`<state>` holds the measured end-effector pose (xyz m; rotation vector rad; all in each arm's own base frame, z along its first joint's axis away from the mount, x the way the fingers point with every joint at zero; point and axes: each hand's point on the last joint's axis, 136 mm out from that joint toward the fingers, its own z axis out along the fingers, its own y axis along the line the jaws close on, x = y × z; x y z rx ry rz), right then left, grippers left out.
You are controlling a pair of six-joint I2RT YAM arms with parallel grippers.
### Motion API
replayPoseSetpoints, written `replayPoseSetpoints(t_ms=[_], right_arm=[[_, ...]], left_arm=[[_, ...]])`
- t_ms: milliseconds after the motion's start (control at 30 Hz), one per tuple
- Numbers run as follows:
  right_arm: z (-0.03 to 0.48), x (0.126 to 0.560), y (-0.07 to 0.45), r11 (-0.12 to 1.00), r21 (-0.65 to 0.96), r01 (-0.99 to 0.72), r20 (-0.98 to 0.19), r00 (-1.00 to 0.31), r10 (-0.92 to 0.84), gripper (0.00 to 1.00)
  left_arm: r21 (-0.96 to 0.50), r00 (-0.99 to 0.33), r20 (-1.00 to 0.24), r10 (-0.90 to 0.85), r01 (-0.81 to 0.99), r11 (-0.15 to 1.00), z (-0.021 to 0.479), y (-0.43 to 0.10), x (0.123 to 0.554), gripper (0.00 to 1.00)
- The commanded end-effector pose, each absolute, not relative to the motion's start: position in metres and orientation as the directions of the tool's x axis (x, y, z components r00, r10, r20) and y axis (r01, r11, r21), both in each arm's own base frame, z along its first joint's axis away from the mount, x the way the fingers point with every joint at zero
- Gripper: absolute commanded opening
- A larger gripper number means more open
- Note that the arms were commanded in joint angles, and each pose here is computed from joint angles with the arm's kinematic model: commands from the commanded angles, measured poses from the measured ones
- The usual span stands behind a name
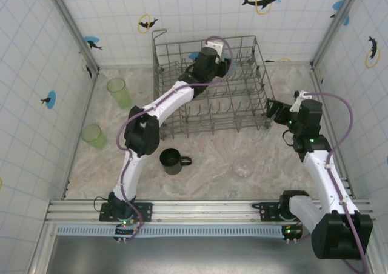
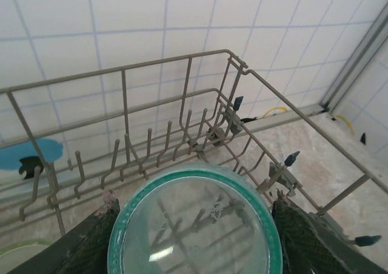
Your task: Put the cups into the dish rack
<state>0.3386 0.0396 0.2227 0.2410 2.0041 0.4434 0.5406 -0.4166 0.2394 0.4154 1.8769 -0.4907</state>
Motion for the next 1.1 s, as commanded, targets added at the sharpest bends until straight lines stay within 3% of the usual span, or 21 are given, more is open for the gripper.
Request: replayPoseSetpoints(t_ms=[0, 433, 1067], right_arm=[[0.235, 0.337, 0.034, 0.921, 0.389, -0.021, -0.845, -0.408, 0.347, 0.99], [0.238, 0.338, 0.038, 0.910, 0.414, -0.040, -0.839, -0.404, 0.364, 0.99], [0.236, 0.340, 0.044, 0.900, 0.432, -0.055, -0.821, -0.437, 0.367, 0.99]], left_arm=[[-0.021, -0.178, -0.981, 0.071, 0.466, 0.884, 0.267, -0.421, 0.551, 0.00], [0.064, -0.200, -0.968, 0.154, 0.395, 0.916, 0.221, -0.414, 0.566, 0.00], [0.056, -0.196, -0.971, 0.140, 0.382, 0.922, 0.197, -0.413, 0.582, 0.00]])
